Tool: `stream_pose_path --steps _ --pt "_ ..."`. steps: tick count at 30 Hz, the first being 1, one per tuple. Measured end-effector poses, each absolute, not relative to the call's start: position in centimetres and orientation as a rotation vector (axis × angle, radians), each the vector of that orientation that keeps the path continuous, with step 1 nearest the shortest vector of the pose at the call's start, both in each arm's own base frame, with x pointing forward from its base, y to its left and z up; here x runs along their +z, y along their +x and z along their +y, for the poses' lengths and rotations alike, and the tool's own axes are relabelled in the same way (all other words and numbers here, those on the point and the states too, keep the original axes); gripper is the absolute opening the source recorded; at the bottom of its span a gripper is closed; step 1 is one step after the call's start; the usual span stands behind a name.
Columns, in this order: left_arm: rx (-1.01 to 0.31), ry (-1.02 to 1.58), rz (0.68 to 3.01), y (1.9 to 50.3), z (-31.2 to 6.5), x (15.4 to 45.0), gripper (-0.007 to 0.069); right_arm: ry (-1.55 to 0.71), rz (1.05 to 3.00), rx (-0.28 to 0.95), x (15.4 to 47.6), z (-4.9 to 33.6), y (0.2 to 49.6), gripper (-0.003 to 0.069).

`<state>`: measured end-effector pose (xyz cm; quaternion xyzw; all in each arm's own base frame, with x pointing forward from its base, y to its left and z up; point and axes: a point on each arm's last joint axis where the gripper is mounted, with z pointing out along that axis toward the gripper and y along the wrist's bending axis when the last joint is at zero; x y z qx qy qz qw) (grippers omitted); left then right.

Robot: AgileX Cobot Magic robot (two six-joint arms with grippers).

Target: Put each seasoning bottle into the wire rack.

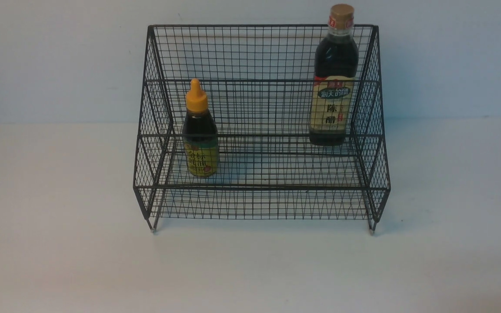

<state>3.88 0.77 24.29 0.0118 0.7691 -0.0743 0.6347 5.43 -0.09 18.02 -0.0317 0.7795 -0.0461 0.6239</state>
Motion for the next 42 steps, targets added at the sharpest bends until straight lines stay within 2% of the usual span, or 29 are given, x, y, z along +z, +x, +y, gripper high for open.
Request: stream_pose_path --steps 15,21,27,34,37,42 --pt "-0.168 0.029 1.758 3.9 0.8 24.3 -0.0005 -0.073 1.789 -0.106 18.0 -0.1 5.4 -0.0011" --pt "-0.135 0.126 1.773 3.8 0.4 24.1 -0.0005 -0.072 1.789 -0.105 18.0 -0.1 5.4 -0.0011" --pt "-0.028 0.265 1.795 4.2 -0.4 22.1 -0.0005 -0.072 1.789 -0.105 18.0 -0.1 5.4 -0.0011" --pt "0.095 0.204 1.822 5.1 -0.2 18.4 -0.0005 -0.072 1.789 -0.105 18.0 -0.1 5.4 -0.0011" --pt "0.115 0.164 1.861 5.2 0.0 17.2 -0.0005 -0.072 1.789 -0.105 18.0 -0.1 5.4 -0.0011" --pt "0.072 0.110 1.871 5.2 0.0 17.1 -0.0005 -0.072 1.790 -0.105 18.0 -0.1 5.4 -0.0011"
